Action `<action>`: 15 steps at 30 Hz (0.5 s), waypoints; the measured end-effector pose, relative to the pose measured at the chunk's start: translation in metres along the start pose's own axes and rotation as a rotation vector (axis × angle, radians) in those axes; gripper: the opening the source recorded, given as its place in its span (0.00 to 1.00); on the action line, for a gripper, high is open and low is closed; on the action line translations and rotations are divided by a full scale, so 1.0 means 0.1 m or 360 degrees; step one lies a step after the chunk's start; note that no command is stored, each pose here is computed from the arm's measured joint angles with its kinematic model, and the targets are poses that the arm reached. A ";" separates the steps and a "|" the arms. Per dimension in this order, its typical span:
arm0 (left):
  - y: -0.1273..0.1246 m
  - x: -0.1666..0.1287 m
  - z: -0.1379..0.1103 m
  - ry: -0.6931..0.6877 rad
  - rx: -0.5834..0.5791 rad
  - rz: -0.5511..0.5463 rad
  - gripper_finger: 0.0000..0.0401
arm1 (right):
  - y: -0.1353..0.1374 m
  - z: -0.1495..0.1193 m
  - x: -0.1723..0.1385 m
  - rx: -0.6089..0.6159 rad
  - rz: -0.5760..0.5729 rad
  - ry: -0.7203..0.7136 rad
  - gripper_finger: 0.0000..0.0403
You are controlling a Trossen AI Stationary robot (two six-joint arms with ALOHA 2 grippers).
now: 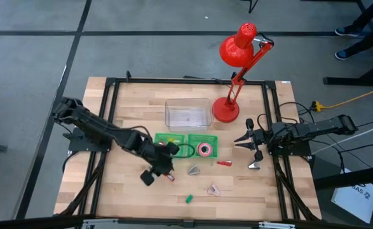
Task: Pick and place Stapler, Stapler remover, tape
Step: Put the bottom red stapler into the left green bin
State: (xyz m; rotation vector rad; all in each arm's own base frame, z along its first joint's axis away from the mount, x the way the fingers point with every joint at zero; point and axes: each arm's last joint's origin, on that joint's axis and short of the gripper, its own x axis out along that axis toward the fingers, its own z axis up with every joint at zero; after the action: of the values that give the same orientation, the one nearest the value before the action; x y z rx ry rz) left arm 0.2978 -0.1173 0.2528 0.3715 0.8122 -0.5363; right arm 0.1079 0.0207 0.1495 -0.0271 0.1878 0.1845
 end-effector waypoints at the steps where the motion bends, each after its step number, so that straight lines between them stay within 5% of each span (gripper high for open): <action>1: -0.03 0.03 0.01 -0.0001 -0.0010 -0.0010 0.25 | 0.00 0.00 0.00 0.0000 0.0000 0.0001 0.18; 15: -0.28 0.58 -0.10 0.0226 0.0017 -0.0108 0.38 | 0.00 0.00 0.00 0.0000 0.0000 0.0000 0.18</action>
State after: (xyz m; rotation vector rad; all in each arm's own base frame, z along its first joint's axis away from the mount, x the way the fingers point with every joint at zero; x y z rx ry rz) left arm 0.3086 -0.1523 0.1989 0.3963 0.9620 -0.5824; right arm 0.1080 0.0207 0.1496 -0.0269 0.1880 0.1845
